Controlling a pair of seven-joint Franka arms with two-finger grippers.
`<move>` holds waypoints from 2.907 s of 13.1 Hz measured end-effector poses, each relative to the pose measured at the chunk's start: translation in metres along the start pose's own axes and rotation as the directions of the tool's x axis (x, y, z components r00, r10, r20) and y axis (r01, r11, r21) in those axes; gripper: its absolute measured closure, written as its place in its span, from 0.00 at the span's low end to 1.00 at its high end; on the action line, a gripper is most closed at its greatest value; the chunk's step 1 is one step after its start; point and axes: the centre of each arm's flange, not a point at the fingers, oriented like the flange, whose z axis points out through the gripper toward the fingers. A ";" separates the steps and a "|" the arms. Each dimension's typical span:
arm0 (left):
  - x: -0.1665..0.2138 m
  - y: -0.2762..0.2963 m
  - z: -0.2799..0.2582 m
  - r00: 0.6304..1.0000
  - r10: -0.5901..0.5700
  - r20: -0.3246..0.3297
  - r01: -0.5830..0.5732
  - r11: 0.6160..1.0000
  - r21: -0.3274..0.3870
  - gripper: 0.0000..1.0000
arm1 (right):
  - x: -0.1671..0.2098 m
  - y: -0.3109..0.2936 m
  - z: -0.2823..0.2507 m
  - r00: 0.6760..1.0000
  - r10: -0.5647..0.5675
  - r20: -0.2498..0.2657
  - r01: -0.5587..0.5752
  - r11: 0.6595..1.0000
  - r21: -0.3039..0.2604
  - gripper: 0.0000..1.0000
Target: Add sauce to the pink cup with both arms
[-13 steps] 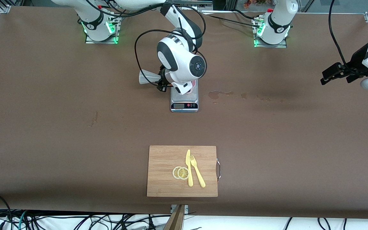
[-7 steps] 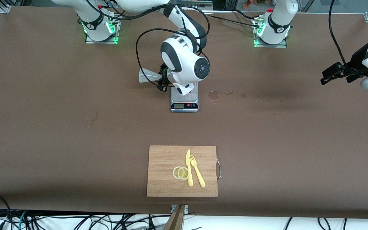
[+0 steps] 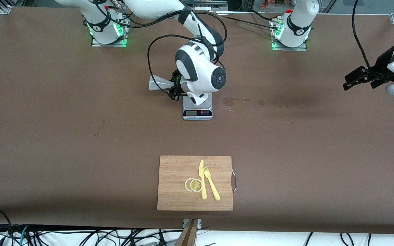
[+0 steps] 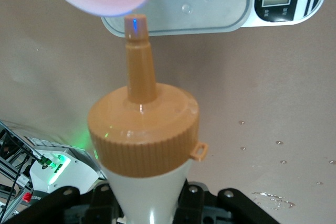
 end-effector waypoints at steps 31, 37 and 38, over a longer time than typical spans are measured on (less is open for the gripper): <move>0.000 0.000 0.000 1.000 0.002 0.001 -0.002 1.000 0.000 0.00 | 0.012 -0.043 -0.011 0.993 0.032 0.113 -0.029 0.999 -0.030 0.67; 0.000 0.000 0.000 1.000 0.002 0.001 -0.002 1.000 0.000 0.00 | 0.000 -0.025 -0.016 0.994 0.062 0.093 -0.058 0.998 -0.036 0.67; 0.000 0.000 0.000 1.000 0.002 0.001 -0.002 1.000 0.000 0.00 | -0.010 -0.016 -0.022 0.996 0.068 0.065 -0.066 0.997 -0.026 0.67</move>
